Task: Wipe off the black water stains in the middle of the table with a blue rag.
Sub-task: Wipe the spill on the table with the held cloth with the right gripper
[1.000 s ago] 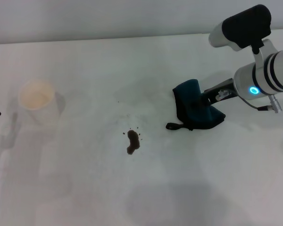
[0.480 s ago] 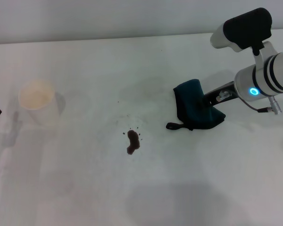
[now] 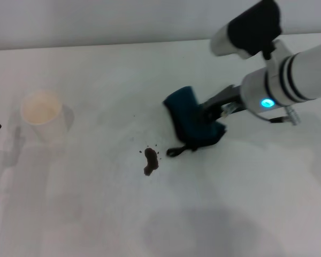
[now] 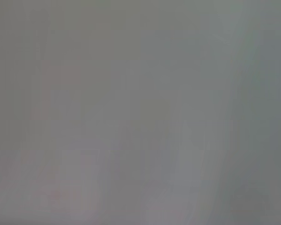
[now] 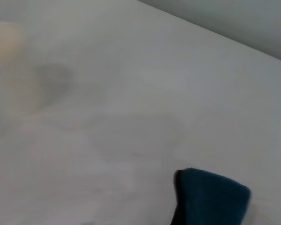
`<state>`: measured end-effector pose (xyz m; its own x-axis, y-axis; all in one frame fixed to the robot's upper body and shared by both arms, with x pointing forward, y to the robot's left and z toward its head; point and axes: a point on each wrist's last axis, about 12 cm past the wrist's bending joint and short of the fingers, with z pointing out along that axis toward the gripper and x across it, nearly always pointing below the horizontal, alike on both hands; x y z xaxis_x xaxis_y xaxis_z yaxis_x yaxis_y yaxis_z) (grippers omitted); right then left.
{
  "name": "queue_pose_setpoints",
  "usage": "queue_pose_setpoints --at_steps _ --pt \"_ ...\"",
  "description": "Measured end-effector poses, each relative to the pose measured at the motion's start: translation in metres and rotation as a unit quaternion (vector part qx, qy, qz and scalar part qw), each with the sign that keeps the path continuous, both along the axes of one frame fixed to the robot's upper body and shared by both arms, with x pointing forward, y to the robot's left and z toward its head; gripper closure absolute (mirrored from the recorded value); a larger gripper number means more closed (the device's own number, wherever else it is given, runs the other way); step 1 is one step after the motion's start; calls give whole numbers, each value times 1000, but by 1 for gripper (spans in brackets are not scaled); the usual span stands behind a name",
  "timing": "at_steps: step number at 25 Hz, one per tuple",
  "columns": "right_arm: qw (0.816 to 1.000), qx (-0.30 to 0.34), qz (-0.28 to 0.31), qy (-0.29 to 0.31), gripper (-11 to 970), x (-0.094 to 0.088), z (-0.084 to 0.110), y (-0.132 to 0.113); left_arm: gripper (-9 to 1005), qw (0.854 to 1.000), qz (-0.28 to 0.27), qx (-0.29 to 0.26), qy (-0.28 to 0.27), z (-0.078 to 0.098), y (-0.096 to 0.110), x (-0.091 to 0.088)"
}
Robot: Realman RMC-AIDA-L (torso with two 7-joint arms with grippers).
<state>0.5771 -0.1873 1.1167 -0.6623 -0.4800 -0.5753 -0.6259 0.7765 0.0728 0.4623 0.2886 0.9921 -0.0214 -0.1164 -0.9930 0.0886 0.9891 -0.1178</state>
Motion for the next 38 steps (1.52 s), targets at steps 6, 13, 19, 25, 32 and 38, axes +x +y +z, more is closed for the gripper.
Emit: queue_pose_setpoints --at_steps 6,13,19,25,32,38 --pt "990 -36 133 0 880 -30 -3 51 104 1000 -3 -1 0 1 -2 3" --pt "965 -103 241 -32 880 -54 -22 87 105 1000 -10 -14 -5 4 -6 9" --pt "952 -134 267 -70 880 -58 -33 94 105 1000 -10 -27 -4 4 -6 10" --pt "953 -144 253 -81 879 -50 -38 88 104 999 -12 -29 -4 4 -8 11" --pt "953 -188 211 -112 886 -30 -34 79 104 1000 -12 -29 -4 4 -8 11" --pt "955 -211 172 -120 886 -11 -28 69 105 1000 -10 -28 -5 5 -7 13"
